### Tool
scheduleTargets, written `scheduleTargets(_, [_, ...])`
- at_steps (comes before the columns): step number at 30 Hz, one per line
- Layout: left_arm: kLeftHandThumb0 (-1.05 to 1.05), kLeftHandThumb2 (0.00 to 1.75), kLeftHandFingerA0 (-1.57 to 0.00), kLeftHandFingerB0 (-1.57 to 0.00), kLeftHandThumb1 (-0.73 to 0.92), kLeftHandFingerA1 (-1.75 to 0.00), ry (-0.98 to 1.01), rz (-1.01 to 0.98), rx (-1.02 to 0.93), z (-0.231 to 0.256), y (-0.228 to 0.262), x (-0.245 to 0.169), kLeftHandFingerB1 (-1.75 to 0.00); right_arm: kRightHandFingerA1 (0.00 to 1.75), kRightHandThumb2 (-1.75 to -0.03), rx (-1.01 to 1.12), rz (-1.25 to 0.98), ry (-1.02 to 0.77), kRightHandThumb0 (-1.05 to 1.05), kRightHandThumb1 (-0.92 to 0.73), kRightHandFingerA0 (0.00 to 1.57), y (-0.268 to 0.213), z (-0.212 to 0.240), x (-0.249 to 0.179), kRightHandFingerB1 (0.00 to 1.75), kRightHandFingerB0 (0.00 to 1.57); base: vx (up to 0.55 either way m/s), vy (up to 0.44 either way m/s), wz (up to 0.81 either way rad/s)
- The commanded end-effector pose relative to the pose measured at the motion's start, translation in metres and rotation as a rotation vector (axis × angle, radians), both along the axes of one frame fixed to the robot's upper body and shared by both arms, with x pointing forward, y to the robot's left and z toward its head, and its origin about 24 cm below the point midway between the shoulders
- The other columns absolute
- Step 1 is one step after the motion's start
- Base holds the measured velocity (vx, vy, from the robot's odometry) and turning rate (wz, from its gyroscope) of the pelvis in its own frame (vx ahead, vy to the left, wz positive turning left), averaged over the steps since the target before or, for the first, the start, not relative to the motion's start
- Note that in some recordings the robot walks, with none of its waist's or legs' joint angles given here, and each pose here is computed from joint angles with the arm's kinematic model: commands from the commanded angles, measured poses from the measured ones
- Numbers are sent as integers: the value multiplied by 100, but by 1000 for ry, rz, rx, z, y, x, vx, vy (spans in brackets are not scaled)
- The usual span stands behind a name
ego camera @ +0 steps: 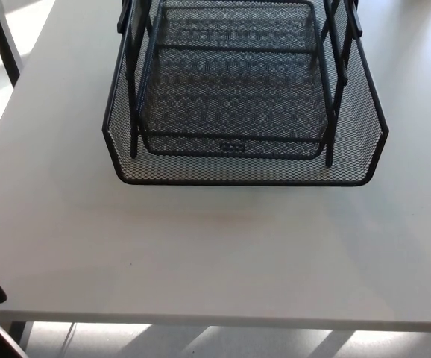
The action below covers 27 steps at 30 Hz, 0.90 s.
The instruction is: The robot uses its right hand to grab the drawer kept on the middle of the desk and pull it out towards the robot
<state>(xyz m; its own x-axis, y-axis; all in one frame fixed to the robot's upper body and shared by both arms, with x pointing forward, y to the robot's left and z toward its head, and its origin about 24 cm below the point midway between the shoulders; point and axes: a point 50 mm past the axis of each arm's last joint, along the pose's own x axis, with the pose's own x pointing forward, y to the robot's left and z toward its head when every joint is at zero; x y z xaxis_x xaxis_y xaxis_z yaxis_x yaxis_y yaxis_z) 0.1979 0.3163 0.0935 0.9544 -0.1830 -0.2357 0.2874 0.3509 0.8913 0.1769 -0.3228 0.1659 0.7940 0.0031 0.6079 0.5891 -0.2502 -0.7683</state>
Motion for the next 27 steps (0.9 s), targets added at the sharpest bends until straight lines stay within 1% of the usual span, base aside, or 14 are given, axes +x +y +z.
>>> scheduleTargets(1, [-33, 56, -77, -78, 56, -84, 2, -2, 29, 0, 4, -3, -56, 38, -102, 59, -222, -229, -86, -58, 0, -90, 0, -33, 40, 0, 0, 0, 0])
scheduleTargets(2, [-32, 57, -79, -79, 55, -84, -4, -7, 25, 0, 5, -3, -57, 52, -98, 74, -236, -245, -41, -32, 0, -97, -6, -34, 50, 0, 0, 0, 0])
scheduleTargets(4, [-32, 56, -80, -79, 56, -85, -5, -7, 21, 0, 5, -3, -57, 49, -94, 66, -274, -257, -85, -56, 8, -107, -19, -39, 41, 5, 0, 0, 0])
scheduleTargets(8, [-31, 56, -80, -79, 55, -85, 0, -4, 32, -1, 5, -3, -56, 51, -93, 103, -325, -223, -76, -57, 19, -121, -47, -58, 43, 6, 0, 0, 0])
scheduleTargets(9, [-30, 57, -79, -78, 55, -85, -2, -7, 34, 0, 5, -2, -57, 45, -61, 120, -351, -208, -73, -70, 33, -124, -56, -64, 37, 15, 0, 0, 0])
scheduleTargets(10, [-30, 57, -79, -78, 55, -84, -4, -10, 36, 1, 5, -1, -57, 54, -89, 143, -388, -184, -73, -55, 29, -126, -68, -72, 47, 8, 0, 0, 0])
scheduleTargets(13, [-30, 57, -78, -78, 55, -84, -7, -11, 38, 0, 5, -2, -57, 47, -61, 158, -392, -184, -70, -69, 37, -125, -78, -76, 38, 17, 0, 0, 0])
scheduleTargets(14, [-30, 56, -78, -78, 55, -83, -5, -6, 36, -2, 6, -3, -56, 60, -93, 183, -465, -164, -73, -56, 36, -125, -92, -82, 49, 11, 0, 0, 0])
scheduleTargets(16, [-29, 56, -80, -79, 55, -83, 0, -1, 32, -1, 5, -3, -55, 60, -61, 237, -512, -142, -70, -70, 40, -125, -103, -87, 44, 18, 0, 0, 0])
scheduleTargets(21, [-31, 56, -80, -79, 55, -83, -1, -6, 30, -2, 6, -3, -56, 64, -61, 379, -620, -48, -72, -71, 40, -119, -135, -100, 43, 18, 0, 0, 0])
scheduleTargets(22, [-30, 56, -79, -78, 55, -84, -4, -7, 28, -2, 6, -3, -56, 63, -94, 433, -678, 23, -85, -61, 27, -117, -147, -102, 47, 6, 0, 0, 0])
scheduleTargets(24, [-30, 56, -79, -78, 55, -84, -4, -10, 29, -1, 5, -3, -56, 63, -94, 496, -732, 85, -85, -61, 27, -117, -156, -102, 47, 6, 0, 0, 0])
scheduleTargets(25, [-30, 56, -79, -78, 55, -84, -1, -9, 27, -1, 5, -3, -56, 56, -63, 547, -765, 165, -77, -75, 21, -117, -163, -101, 36, 2, 0, 0, 0])
scheduleTargets(27, [-31, 56, -79, -78, 55, -83, 5, 0, 27, -1, 5, -3, -56, 58, -88, 615, -770, 232, -84, -54, 30, -111, -176, -96, 47, 13, 0, 0, 0])
